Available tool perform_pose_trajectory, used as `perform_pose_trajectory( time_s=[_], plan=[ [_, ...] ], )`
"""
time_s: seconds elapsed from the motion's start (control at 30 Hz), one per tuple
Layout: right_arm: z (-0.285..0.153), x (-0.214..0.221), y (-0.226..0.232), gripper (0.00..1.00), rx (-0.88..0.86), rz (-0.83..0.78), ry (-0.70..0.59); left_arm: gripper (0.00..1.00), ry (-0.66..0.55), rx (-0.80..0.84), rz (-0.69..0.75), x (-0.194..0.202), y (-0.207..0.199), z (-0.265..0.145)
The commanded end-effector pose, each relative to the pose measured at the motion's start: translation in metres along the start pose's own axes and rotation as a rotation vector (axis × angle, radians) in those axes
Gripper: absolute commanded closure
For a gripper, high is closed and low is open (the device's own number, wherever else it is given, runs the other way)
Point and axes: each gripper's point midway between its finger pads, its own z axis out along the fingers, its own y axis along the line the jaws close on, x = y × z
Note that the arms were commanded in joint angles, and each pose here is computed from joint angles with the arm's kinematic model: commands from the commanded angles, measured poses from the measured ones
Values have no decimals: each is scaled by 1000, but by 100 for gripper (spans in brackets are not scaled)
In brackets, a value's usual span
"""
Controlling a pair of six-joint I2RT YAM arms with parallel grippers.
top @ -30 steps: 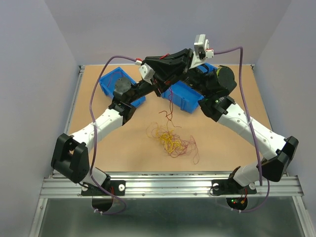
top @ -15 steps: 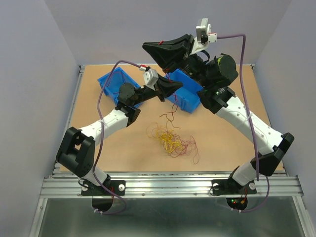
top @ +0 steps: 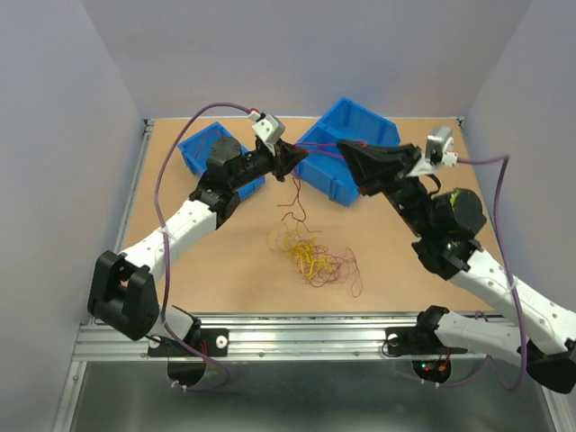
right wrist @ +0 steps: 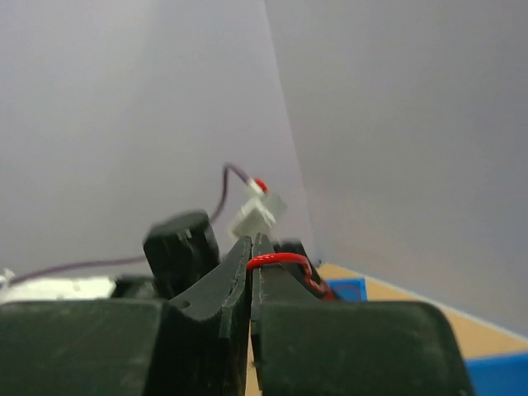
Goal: Untangle the cables
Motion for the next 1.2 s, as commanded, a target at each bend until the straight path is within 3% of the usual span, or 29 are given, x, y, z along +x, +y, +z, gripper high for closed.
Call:
perform_pose_trajectory(
  time_s=[0.0, 0.2, 0.3, 0.47, 0.57, 0.67, 0.77, 0.9, 1.1, 1.13, 1.17],
  plan=[
    [-51, 1, -16, 99, 106, 38, -48, 100, 47, -179, 81, -26, 36, -32],
    [-125, 146, -62, 100, 296, 69, 256, 100, 77, -247, 132, -54, 36, -52],
    [-153, 196, -77, 99, 363, 81, 377, 100, 53, -319, 146, -62, 42, -65],
    [-186, 284, -79, 99, 347, 121, 597, 100, -34, -385, 141, -84, 48, -80],
    [-184, 302, -69, 99, 254, 108, 632, 100, -85, -411, 152, -92, 47, -89],
    [-184, 317, -61, 87, 167, 80, 669, 100, -106, -408, 162, -91, 43, -94],
    [-184, 320, -45, 42, 34, 62, 647, 100, -95, -381, 157, -89, 40, -91],
    [-179, 328, -30, 25, -86, 46, 632, 100, -88, -349, 144, -86, 35, -89],
    [-170, 357, -31, 20, -127, 45, 665, 100, -96, -319, 142, -90, 26, -91],
    [-170, 362, -32, 26, -128, 48, 674, 100, -97, -318, 142, -91, 25, -92],
    [-168, 369, -32, 43, -128, 59, 686, 100, -103, -324, 148, -94, 25, -94]
  ],
)
